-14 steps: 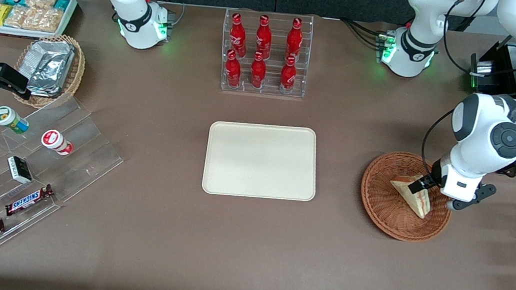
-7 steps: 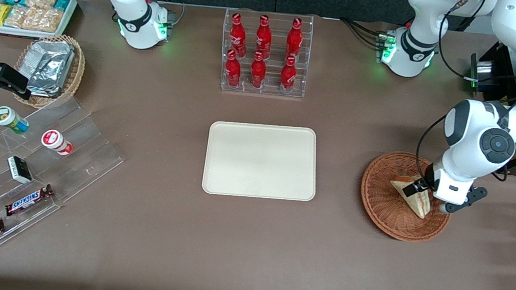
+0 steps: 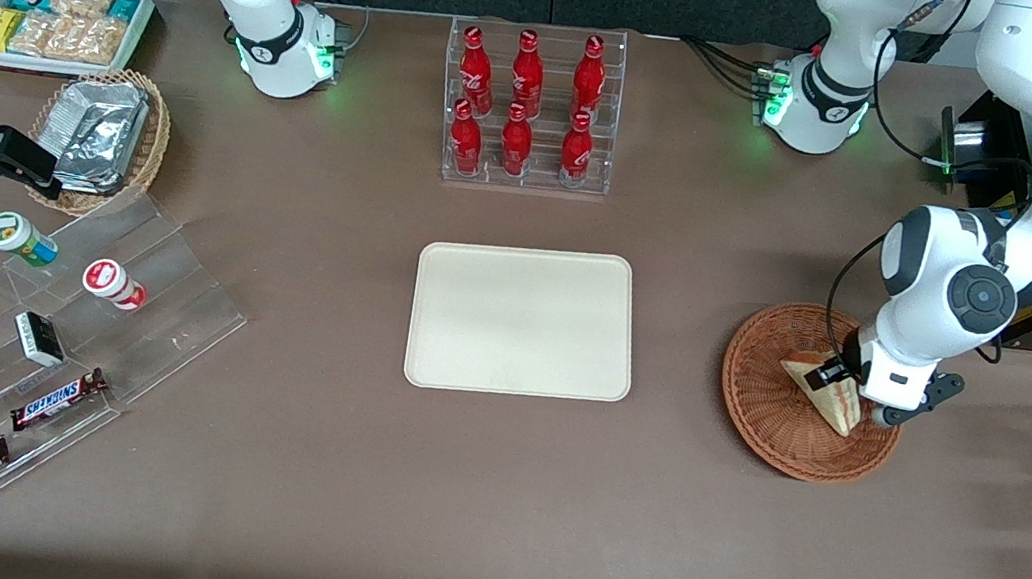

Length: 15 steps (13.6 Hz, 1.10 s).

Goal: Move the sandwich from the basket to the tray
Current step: 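Lower the left gripper and close it on the wrapped sandwich, then lift the sandwich and carry it over the cream tray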

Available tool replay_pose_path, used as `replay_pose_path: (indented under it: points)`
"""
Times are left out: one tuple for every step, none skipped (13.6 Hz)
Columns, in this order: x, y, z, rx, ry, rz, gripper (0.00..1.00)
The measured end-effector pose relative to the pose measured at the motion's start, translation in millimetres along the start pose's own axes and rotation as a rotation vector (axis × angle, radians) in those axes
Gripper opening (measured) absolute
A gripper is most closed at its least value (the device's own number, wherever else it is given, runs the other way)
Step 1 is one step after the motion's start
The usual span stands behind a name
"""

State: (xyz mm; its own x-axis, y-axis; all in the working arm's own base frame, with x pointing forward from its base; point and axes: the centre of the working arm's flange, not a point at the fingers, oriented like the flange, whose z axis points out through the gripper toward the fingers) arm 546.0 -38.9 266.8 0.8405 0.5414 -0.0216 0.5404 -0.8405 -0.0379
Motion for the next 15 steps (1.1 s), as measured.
replay_pose_path:
  points:
    - [-0.2, -0.2, 0.3, 0.001, -0.001, -0.001, 0.48]
    - [-0.3, -0.2, 0.4, 0.001, -0.001, -0.002, 0.38]
    - [-0.3, -0.2, 0.4, 0.001, -0.001, -0.002, 0.32]
    - [-0.3, -0.2, 0.4, 0.001, -0.001, -0.002, 0.27]
    - [-0.3, -0.2, 0.4, 0.001, -0.001, -0.002, 0.25]
    - [-0.3, -0.2, 0.3, 0.001, -0.001, -0.002, 0.22]
    - [-0.3, -0.2, -0.3, 0.002, -0.002, -0.002, 0.21]
    - [-0.3, -0.4, -2.8, 0.012, -0.006, 0.004, 0.2]
    - [0.3, -0.7, -8.7, 0.037, -0.014, 0.017, 0.16]
    - [2.1, -0.3, -19.7, 0.066, -0.026, 0.028, 0.14]
    - [4.9, 1.3, -35.6, 0.087, -0.036, 0.032, 0.14]
    - [6.9, 4.1, -53.5, 0.095, -0.038, 0.035, 0.14]
    - [5.4, 9.2, -70.9, 0.098, -0.036, 0.043, 0.14]
    - [-0.4, 16.8, -84.5, 0.102, -0.038, 0.059, 0.14]
    - [-10.0, 27.4, -95.1, 0.109, -0.044, 0.083, 0.14]
